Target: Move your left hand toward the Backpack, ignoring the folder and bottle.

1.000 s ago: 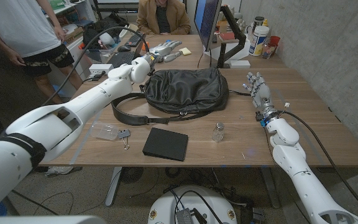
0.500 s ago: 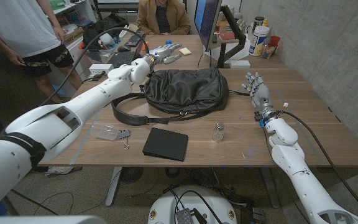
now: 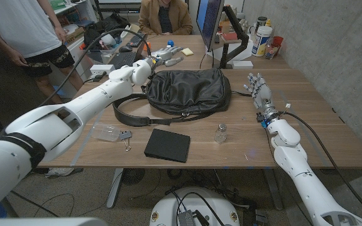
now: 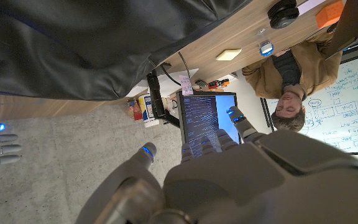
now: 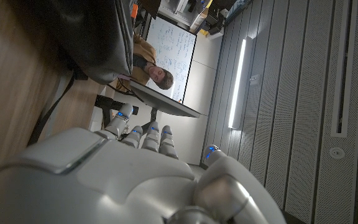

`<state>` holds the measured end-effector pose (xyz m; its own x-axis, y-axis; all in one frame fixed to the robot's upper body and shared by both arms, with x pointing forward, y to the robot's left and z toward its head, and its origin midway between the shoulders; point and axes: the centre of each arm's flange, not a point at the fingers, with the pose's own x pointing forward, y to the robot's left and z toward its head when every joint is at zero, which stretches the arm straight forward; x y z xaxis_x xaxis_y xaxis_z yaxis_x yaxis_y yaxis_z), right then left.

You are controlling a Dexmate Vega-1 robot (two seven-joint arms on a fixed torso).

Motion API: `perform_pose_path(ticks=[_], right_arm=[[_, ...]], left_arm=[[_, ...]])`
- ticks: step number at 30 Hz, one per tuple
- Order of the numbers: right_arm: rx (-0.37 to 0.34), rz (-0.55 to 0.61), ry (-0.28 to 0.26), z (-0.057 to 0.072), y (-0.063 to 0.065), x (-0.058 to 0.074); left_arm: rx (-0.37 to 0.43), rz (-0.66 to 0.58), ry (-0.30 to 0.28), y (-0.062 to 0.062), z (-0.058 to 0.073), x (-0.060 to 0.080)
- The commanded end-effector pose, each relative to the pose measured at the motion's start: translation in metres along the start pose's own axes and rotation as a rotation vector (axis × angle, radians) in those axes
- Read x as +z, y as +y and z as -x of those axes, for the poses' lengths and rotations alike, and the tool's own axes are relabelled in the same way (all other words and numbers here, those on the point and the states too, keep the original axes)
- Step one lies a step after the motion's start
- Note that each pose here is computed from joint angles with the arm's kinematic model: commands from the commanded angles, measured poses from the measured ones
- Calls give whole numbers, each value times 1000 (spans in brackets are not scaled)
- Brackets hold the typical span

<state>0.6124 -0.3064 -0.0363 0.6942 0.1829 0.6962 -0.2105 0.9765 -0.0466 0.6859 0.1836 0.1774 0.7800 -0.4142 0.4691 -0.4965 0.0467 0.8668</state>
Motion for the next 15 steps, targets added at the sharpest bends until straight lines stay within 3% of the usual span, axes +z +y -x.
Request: perform_pose_path(ticks=[1, 15], right_arm=[[4, 0, 6, -1, 2, -1], [4, 4, 11, -3, 3, -2]], left_arm=[[-34, -17, -1, -8, -2, 0], [-67, -25, 8, -17, -3, -4]])
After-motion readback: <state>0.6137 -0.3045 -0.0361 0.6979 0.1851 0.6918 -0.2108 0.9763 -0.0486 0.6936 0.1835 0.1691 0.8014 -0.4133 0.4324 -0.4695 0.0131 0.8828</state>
